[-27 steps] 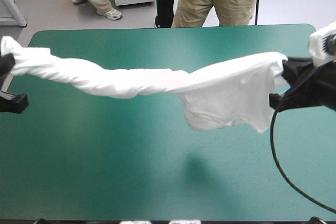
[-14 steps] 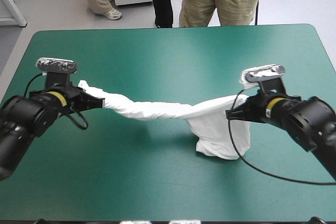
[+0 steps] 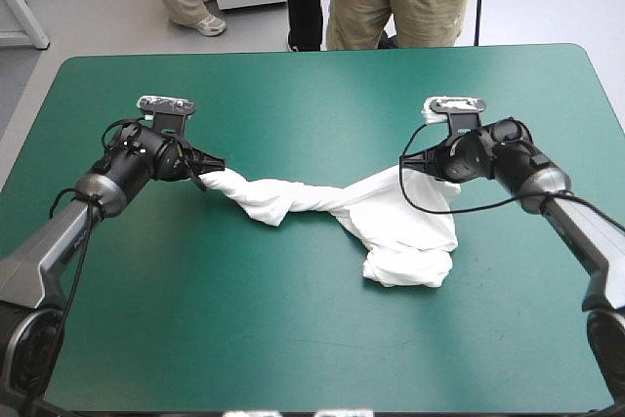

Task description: Fold the cloth

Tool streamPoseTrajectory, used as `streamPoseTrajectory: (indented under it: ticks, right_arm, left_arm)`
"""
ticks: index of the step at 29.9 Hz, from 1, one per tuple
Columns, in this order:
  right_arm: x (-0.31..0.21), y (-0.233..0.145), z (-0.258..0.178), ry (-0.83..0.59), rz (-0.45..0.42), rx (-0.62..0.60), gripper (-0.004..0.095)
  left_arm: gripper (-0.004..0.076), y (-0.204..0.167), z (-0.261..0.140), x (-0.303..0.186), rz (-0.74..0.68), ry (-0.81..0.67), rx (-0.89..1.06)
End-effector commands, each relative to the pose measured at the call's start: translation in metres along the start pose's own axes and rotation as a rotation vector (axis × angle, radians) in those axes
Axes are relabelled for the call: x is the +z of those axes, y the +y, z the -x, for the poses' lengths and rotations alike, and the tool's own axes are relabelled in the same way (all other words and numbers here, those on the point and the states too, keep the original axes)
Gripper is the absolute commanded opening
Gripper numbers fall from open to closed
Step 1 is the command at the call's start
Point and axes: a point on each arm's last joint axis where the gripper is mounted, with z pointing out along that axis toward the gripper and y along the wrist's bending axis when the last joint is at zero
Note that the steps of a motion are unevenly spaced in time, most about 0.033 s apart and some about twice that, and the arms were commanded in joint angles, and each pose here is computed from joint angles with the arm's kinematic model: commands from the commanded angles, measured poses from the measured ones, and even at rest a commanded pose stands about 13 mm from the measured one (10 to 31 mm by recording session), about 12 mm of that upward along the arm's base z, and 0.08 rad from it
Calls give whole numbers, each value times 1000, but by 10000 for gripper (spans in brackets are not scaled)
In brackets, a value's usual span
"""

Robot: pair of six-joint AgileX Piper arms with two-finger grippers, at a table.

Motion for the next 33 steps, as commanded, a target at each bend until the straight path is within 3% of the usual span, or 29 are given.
streamPoseTrajectory:
  ticks: [1,9,12,14,17,19,22,27,33]
  right_arm:
    - [-3,-12,30,-104,12,32,-18]
    - [32,-20,46,-41,21,24,-16]
    - [41,-19,46,-21,31,-1,52]
    - [45,-19,44,-3,29,-7,206]
    - [46,-18,43,11,48,17,497]
    - [43,-16,44,25,58,25,607]
    - [32,-15,48,46,55,-4,599]
    - [-5,-13,61,-19,61,-30,532]
    - [-66,-12,57,-59,74,-61,487]
  left_arm:
    - [-9,11,19,-2,8,-104,-51]
    - [-9,15,24,21,12,-148,-27]
    - [14,14,28,23,1,-185,-19]
    - [119,13,29,25,4,-200,0]
    - [383,12,28,26,6,-192,4]
    - [530,14,27,22,15,-178,5]
    - [624,20,26,7,50,-176,21]
    - [607,36,26,-36,147,-215,72]
    - [559,49,16,-101,163,-290,74]
